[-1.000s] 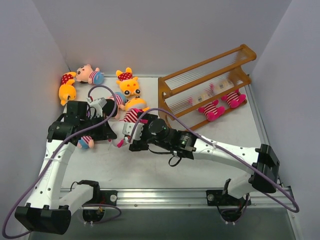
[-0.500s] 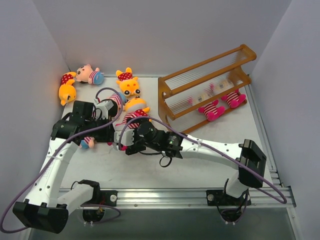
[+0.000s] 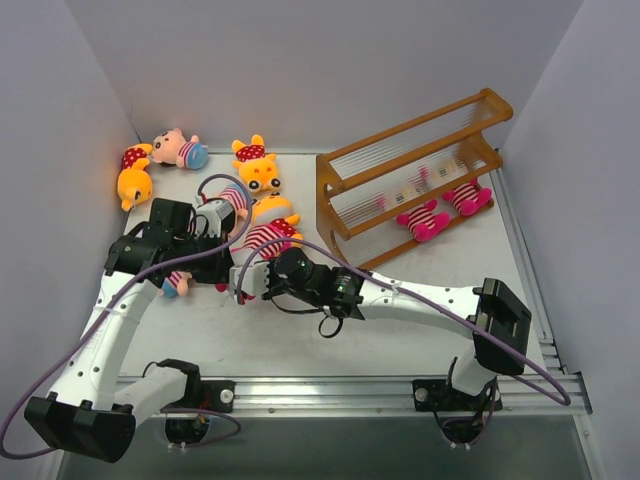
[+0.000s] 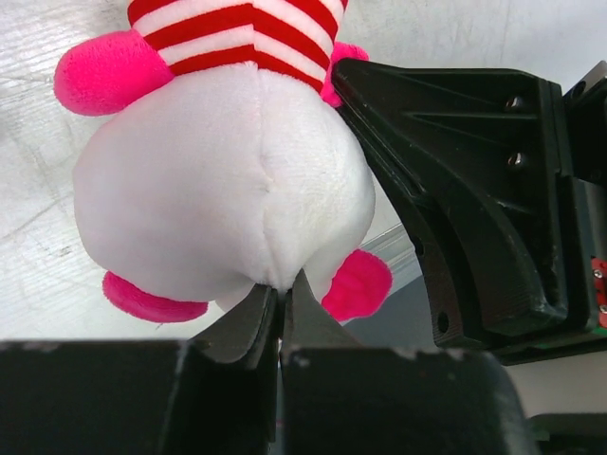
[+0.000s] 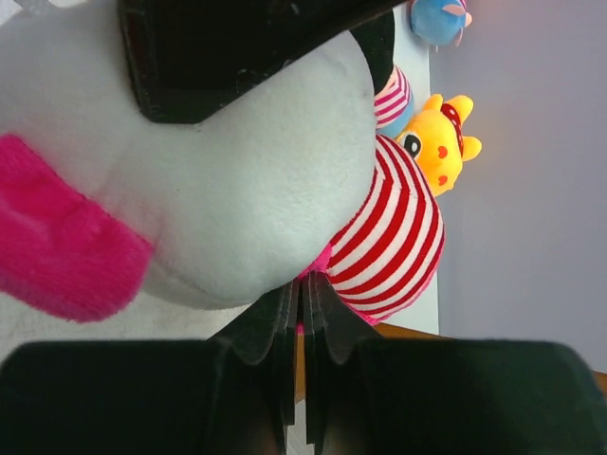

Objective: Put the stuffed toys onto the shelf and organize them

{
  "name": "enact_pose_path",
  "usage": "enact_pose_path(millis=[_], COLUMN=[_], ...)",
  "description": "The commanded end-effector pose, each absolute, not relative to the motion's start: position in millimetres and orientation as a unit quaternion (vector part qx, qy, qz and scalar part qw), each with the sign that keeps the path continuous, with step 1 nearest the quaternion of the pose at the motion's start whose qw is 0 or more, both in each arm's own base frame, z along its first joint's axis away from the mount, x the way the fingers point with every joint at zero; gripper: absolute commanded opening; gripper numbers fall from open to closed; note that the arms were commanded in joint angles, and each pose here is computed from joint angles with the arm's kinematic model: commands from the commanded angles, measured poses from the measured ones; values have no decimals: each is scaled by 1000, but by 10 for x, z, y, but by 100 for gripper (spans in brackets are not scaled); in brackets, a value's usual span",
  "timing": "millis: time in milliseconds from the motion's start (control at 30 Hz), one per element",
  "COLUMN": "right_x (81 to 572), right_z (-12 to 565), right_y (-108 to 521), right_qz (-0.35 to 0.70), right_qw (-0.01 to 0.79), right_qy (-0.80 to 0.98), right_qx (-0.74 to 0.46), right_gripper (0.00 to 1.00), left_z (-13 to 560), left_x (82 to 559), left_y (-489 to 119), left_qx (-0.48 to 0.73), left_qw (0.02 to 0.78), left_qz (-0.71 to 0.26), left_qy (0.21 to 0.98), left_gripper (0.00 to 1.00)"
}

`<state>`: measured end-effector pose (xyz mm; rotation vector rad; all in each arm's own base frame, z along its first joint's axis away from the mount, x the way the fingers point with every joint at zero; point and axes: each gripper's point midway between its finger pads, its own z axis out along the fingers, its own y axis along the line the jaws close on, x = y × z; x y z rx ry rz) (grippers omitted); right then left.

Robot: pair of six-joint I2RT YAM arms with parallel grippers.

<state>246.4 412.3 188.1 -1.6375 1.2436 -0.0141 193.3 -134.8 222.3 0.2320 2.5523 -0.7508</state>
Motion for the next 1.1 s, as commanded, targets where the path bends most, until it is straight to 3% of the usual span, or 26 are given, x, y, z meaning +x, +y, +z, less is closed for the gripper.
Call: enact_pose_path(millis=[0,200,333,367,467,567,733,1067], right_x=[2523,2459,2404,2366,2334,2304,2178,2217], right_z=[2088,2086,2109,2087,2071,2132,2191,2561], right_y=[4089,4027,3984,3975,3929,3913,3888,3833], right_qz=[-3,38,96,116,169,221,278,369], right_qw=[550,540,521,510,480,461,416,383], right_qy=[526,550,580,589,623,648,683,717], right_qx=[-648,-636,-619,-617,-594,-564,-532,-449], right_gripper=[0,0,0,0,0,0,0,0], left_z=[2434,2482,2583,2622,2734,2879,3130,3095], left_x=[1948,2028,2160,2184,2294,2344,2276,1967], left_y=[-1405,-1363,-1312,-1291,-1207,-1173,-1204,-1249], left_qx=[109,102,91,89,80,86,128,242], left_qw=[258,281,326,340,388,442,533,614], left_qz=[-286,-272,-256,-251,-229,-224,-239,-230], left_qy=[916,914,905,902,889,864,802,715], left_gripper=[2,3,30,49,70,82,90,93])
